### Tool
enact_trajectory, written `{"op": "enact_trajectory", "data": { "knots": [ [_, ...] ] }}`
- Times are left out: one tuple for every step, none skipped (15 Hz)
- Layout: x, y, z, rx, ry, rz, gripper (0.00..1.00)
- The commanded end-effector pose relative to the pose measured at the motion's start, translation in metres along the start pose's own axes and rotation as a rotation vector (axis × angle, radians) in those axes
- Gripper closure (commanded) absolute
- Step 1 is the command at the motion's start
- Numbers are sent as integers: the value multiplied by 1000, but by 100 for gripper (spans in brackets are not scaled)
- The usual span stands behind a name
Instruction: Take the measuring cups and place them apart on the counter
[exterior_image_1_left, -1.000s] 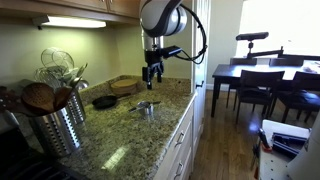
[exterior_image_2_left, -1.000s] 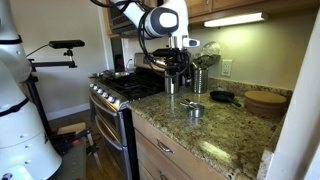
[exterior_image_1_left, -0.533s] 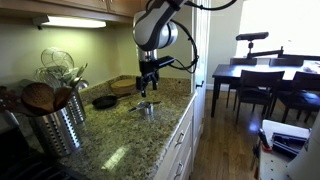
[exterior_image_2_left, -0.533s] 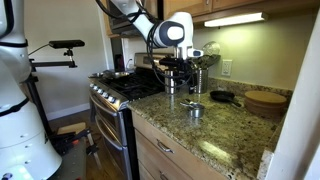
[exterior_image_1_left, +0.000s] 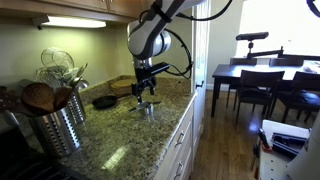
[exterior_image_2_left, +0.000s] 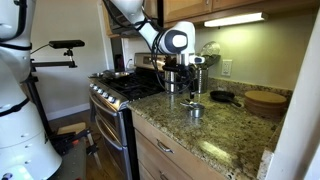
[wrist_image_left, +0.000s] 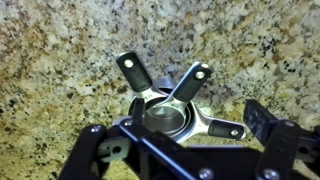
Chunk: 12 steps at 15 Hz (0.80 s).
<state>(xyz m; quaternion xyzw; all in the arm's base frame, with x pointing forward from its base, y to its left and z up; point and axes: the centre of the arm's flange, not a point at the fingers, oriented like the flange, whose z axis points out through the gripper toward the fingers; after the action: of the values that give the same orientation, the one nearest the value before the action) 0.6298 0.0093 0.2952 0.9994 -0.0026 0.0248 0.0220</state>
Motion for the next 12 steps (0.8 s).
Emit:
{"op": "enact_trajectory", "data": {
  "knots": [
    [9,-3,10,-29,-43,35,0],
    [8,-4,15,-31,-54,39,0],
    [8,-4,20,-31,-66,43,0],
    [8,-4,24,-31,-75,46,0],
    [7,-3,29,-32,-84,49,0],
    [7,-3,32,-32,-91,50,0],
    [7,-3,36,-33,-99,52,0],
    [7,-3,38,-34,-105,53,0],
    [8,-4,40,-35,-111,53,0],
    [8,-4,42,-36,-117,52,0],
    [8,-4,43,-37,-122,51,0],
    [9,-5,44,-37,-126,49,0]
  ]
}}
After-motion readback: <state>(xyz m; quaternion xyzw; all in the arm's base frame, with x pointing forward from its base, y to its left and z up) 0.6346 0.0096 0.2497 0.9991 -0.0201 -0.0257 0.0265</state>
